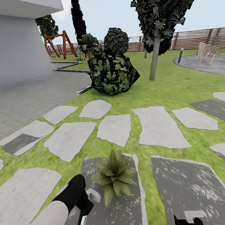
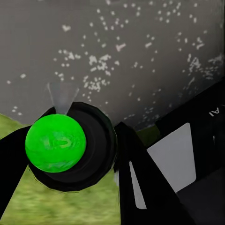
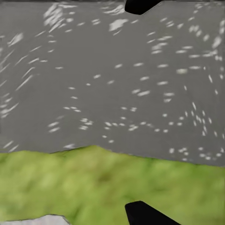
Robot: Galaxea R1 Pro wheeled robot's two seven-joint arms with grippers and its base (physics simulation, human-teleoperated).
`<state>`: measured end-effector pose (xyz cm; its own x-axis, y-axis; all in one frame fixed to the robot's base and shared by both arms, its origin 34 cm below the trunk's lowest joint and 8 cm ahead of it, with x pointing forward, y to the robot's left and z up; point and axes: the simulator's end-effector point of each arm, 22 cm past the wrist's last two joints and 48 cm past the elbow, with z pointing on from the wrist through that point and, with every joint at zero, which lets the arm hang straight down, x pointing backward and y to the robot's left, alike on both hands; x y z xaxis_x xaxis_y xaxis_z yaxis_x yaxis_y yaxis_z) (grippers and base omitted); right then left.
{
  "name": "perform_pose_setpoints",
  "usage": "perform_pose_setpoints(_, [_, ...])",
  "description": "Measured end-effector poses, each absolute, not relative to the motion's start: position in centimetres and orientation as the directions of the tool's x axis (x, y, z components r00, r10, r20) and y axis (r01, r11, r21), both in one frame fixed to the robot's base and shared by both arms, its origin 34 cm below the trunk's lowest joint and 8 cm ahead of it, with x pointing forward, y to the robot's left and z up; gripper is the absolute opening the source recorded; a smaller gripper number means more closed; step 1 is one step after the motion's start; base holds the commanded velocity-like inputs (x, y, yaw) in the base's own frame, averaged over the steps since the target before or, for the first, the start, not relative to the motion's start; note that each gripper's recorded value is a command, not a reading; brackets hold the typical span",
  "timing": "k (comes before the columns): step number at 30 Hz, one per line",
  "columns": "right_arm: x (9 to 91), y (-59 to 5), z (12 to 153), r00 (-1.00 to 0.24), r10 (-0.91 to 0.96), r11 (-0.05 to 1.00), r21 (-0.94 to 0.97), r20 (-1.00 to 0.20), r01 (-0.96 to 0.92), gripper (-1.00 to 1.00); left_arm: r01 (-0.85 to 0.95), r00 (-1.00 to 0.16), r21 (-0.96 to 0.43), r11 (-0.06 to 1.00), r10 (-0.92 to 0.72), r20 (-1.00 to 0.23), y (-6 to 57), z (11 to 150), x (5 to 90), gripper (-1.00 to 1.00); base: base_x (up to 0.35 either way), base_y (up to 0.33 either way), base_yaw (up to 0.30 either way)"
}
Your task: Pick up the pesticide atomizer in the garden and spray insectifuge to fully cover both potted plants in the garden.
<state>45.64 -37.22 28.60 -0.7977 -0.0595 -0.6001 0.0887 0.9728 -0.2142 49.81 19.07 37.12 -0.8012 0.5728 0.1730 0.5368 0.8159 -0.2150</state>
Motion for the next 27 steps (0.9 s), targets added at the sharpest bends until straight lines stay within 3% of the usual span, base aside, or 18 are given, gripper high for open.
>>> perform_pose_setpoints(6, [45.6,-37.2,28.6,-0.798,-0.059,0.973,-0.214,-0.600,0.089,1.00,0.517,-0.797,-0.303,0.800,0.579,0.169,17.4,38.1,49.4,-1.00,0.023,-0.022,0.036])
perform_pose_setpoints(13, [45.6,-37.2,28.6,-0.798,-0.059,0.973,-0.214,-0.600,0.089,1.00,0.518,-0.794,-0.307,0.799,0.582,0.176,17.5,37.9,48.9,-1.00,0.001,-0.019,0.252])
perform_pose_setpoints(19, [45.6,-37.2,28.6,-0.798,-0.060,0.973,-0.214,-0.600,0.087,1.00,0.519,-0.793,-0.304,0.799,0.583,0.178,17.7,37.9,48.9,-1.00,-0.015,-0.210,0.098])
perform_pose_setpoints(27, [45.6,-37.3,28.6,-0.798,-0.062,0.973,-0.216,-0.599,0.086,1.00,0.528,-0.797,-0.265,0.807,0.579,0.174,18.5,37.9,49.8,-1.00,-0.201,-0.219,0.002])
